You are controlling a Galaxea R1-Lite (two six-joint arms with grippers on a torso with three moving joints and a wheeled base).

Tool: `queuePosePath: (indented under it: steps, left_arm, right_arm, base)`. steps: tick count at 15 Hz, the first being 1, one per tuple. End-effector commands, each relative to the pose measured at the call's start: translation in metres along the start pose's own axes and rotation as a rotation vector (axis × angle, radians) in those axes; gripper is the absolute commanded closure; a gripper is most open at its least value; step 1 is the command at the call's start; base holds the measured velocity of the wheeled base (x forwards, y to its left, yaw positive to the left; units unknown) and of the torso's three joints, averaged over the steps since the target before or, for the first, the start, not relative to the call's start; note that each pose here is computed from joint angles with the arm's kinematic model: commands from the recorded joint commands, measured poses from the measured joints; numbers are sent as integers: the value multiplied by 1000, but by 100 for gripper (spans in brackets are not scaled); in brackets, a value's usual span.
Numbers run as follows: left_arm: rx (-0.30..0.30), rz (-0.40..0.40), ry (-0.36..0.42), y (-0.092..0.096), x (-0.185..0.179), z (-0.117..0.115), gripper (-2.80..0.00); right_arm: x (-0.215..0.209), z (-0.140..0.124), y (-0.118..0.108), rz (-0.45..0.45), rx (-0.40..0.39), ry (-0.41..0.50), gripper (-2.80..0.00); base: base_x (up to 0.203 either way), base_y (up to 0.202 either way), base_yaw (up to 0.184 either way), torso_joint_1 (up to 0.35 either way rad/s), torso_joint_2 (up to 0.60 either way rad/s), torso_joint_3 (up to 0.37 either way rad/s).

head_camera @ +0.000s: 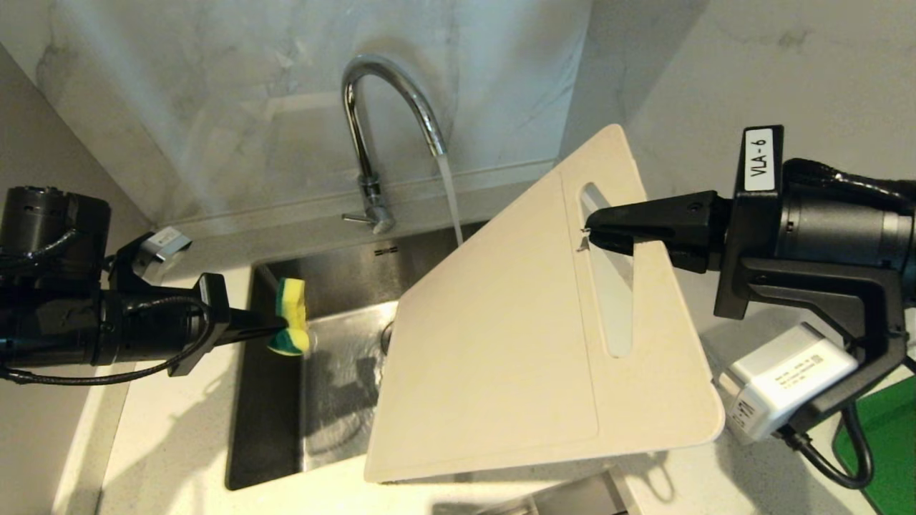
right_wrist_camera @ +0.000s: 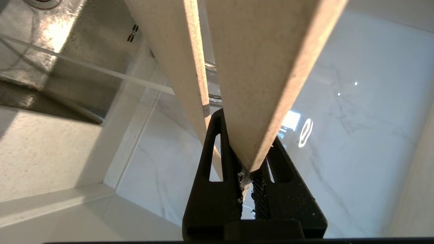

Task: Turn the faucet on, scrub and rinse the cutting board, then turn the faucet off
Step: Put down the cutting board

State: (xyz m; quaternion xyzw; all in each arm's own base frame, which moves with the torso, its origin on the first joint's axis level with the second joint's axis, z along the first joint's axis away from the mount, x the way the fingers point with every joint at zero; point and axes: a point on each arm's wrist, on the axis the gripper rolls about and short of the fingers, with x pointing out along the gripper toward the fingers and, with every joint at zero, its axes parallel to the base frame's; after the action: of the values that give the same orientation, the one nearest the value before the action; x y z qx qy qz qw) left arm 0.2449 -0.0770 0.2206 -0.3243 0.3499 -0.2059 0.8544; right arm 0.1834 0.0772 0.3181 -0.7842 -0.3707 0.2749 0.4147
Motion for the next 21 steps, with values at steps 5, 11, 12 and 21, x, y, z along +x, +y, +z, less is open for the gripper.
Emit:
queuePosePath:
  steps: [5, 11, 12, 21]
  left_arm:
    - [-16, 0, 1, 0, -1, -1, 0]
    - [-13, -4, 1, -1, -1, 0, 0]
    - [-13, -4, 1, -1, -1, 0, 0]
    - [-16, -1, 10, 0, 2, 0, 0]
  right_arm:
    - [-23, 15, 14, -79, 69, 116, 0]
    - [-56, 30, 8, -110, 64, 306, 0]
    - [-62, 34, 7, -104, 61, 340, 0]
    - [-86, 63, 22, -16, 82, 530, 0]
  base:
    - [0, 0, 0, 0, 0, 0]
    - [0, 0, 0, 0, 0, 0]
    - [0, 0, 0, 0, 0, 0]
    - [0, 0, 0, 0, 0, 0]
